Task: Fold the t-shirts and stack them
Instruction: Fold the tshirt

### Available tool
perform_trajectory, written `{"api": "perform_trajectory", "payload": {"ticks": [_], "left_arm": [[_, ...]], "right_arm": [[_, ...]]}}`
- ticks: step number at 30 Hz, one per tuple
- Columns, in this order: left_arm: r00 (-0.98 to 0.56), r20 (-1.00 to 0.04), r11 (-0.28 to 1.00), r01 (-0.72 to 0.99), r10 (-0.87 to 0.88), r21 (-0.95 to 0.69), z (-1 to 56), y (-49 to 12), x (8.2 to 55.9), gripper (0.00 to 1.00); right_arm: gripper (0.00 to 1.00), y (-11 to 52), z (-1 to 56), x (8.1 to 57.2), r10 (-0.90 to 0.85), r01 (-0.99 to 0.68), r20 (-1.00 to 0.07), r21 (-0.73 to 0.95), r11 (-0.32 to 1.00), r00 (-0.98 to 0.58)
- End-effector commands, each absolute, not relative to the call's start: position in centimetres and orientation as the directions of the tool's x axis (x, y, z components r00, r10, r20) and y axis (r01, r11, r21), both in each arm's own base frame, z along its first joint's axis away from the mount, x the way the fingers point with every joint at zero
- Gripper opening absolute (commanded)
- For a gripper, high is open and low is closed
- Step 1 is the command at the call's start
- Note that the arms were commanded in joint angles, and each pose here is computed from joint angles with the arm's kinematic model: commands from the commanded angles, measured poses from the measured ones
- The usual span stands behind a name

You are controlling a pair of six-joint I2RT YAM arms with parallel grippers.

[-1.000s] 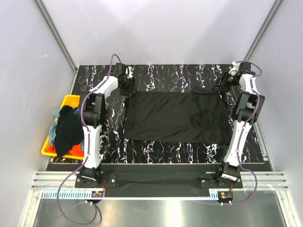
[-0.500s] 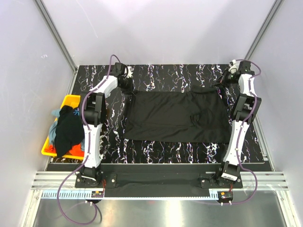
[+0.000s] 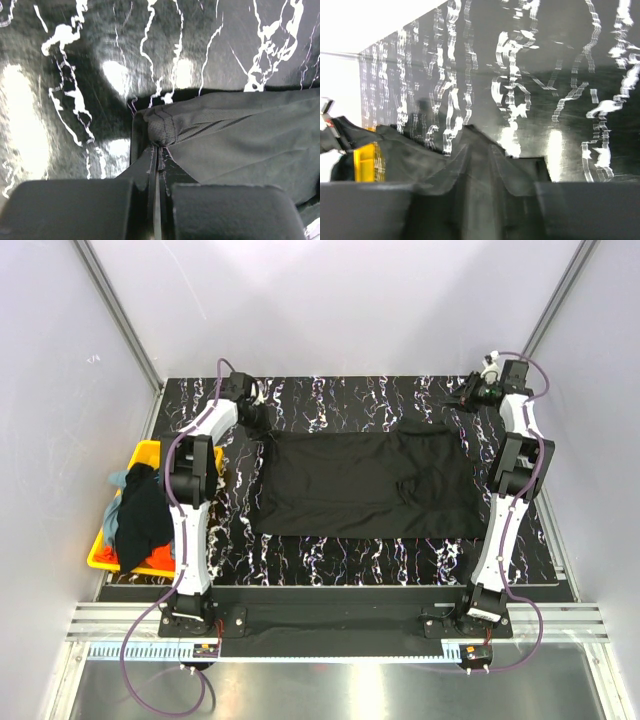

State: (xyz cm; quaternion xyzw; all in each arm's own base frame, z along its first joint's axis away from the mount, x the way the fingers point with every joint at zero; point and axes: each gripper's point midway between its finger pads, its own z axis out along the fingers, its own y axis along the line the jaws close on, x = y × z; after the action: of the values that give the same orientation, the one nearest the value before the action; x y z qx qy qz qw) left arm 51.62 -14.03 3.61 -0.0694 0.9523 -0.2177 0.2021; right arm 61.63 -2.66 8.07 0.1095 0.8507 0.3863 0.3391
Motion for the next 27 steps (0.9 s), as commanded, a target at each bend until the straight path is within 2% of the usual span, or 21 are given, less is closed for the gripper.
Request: {"api": "perform_trajectory", "payload": {"ticks": [1, 2, 4, 5, 6, 11, 17, 22, 27], "left_arm": [[-0.881, -0.41, 0.901, -0.042, -0.238, -0.432, 7.0, -13.6, 51.4, 0.03], [-0.876, -0.415, 0.909, -0.059, -0.246, -0.413, 7.0, -13.1, 51.4, 0.08], [-0.872, -0.423, 0.914, -0.066, -0.248, -0.401, 7.2, -12.8, 51.3, 0.28], [-0.87, -0.429, 0.917, -0.061, -0.243, -0.395, 7.2, -12.8, 51.5, 0.32], [-0.868, -0.435, 0.917, -0.056, -0.241, -0.395, 7.4, -12.8, 51.7, 0.41], [-0.857, -0.472, 0.934, -0.028, -0.206, -0.357, 7.2, -12.3, 53.0, 0.54], [-0.877, -0.449, 0.912, 0.029, -0.172, -0.408, 5.7, -13.8, 53.9, 0.56], [-0.889, -0.433, 0.921, 0.033, -0.151, -0.388, 4.3, -13.5, 53.5, 0.55], [-0.891, -0.434, 0.916, 0.057, -0.133, -0.397, 3.8, -13.7, 53.8, 0.48]], "right_arm": [[0.39, -2.6, 12.3, 61.9, 0.413, -0.146, -0.587, 0.68, 0.719, -0.697], [0.41, -2.9, 11.2, 61.5, 0.42, -0.1, -0.559, 0.677, 0.729, -0.715], [0.43, -3.1, 9.6, 61.5, 0.419, -0.075, -0.537, 0.675, 0.734, -0.732], [0.44, -3.2, 8.8, 61.0, 0.42, -0.041, -0.51, 0.671, 0.74, -0.75], [0.44, -3.5, 8.3, 61.1, 0.41, -0.038, -0.514, 0.657, 0.753, -0.753], [0.43, -4.5, 6.9, 60.6, 0.379, 0.004, -0.499, 0.601, 0.799, -0.78], [0.44, -4.0, 5.3, 60.4, 0.377, 0.011, -0.455, 0.627, 0.779, -0.807], [0.45, -3.5, 3.9, 59.9, 0.389, 0.032, -0.409, 0.653, 0.756, -0.826], [0.46, -3.4, 3.5, 59.6, 0.379, 0.031, -0.406, 0.647, 0.762, -0.832]]}}
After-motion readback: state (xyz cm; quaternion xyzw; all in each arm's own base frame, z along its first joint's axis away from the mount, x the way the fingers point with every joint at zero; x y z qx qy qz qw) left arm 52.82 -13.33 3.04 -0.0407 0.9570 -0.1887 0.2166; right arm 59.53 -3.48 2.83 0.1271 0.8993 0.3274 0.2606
